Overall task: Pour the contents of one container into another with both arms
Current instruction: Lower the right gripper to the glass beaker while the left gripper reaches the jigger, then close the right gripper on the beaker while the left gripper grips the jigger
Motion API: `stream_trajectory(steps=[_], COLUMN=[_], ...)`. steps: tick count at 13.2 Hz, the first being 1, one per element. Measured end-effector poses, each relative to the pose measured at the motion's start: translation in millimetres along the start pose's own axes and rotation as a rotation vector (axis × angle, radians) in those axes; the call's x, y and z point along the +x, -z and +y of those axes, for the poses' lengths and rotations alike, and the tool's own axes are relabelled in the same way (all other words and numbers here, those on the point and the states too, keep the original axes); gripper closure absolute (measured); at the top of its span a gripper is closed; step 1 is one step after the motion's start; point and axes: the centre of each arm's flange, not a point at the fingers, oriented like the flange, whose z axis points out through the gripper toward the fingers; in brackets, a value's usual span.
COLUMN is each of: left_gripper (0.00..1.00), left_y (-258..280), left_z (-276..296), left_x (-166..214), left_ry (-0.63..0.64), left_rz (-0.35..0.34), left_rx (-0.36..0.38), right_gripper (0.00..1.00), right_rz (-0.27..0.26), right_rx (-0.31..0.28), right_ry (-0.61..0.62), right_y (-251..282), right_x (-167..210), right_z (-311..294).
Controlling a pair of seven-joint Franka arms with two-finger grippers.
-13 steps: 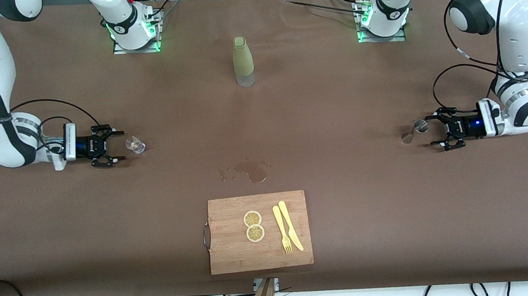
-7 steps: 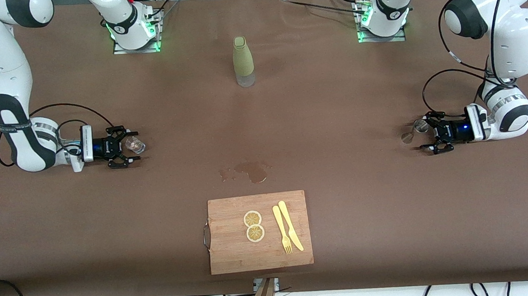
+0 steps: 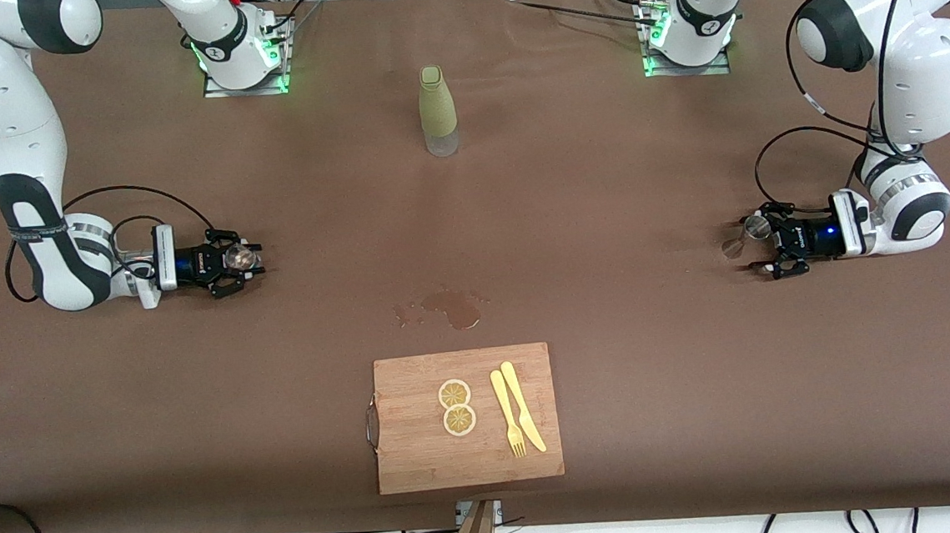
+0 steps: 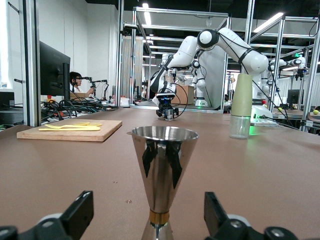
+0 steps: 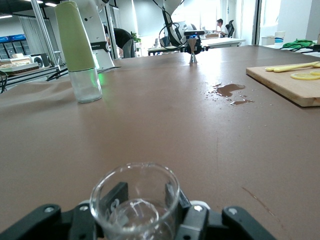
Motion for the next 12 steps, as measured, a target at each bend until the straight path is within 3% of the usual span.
stream_trajectory(steps=[3, 6, 8, 9, 11, 12], left_gripper=[0.13, 0.19, 0.39, 0.39, 0.52, 0.52], left_y=[-0.1, -0.1, -0.1, -0.1, 0.3, 0.6], left_z=[0.3, 0.8, 0.8, 0.8, 0.9, 1.0], left_x=[-0.3, -1.0, -1.1, -1.1, -1.3, -1.4], left_ry=[0.0, 0.002, 0.001, 0.001, 0.002, 0.002], left_rz=[0.0, 0.0, 0.0, 0.0, -0.002, -0.003], left_rx=[0.0, 0.001, 0.001, 0.001, 0.002, 0.002], right_gripper=[0.85, 0.85, 0.85, 0.85, 0.85, 0.85], right_rz=[0.016, 0.05, 0.079, 0.094, 0.122, 0.133], right_rx=[0.008, 0.034, 0.071, 0.096, 0.148, 0.173], right_ry=[-0.001, -0.015, -0.031, -0.034, -0.034, -0.035], right_y=[-1.9, -11.1, -19.1, -24.0, -36.5, -43.9], right_x=[1.9, 11.6, 26.9, 37.3, 62.4, 76.0], right_z=[-0.4, 5.6, 16.3, 23.6, 41.0, 50.6])
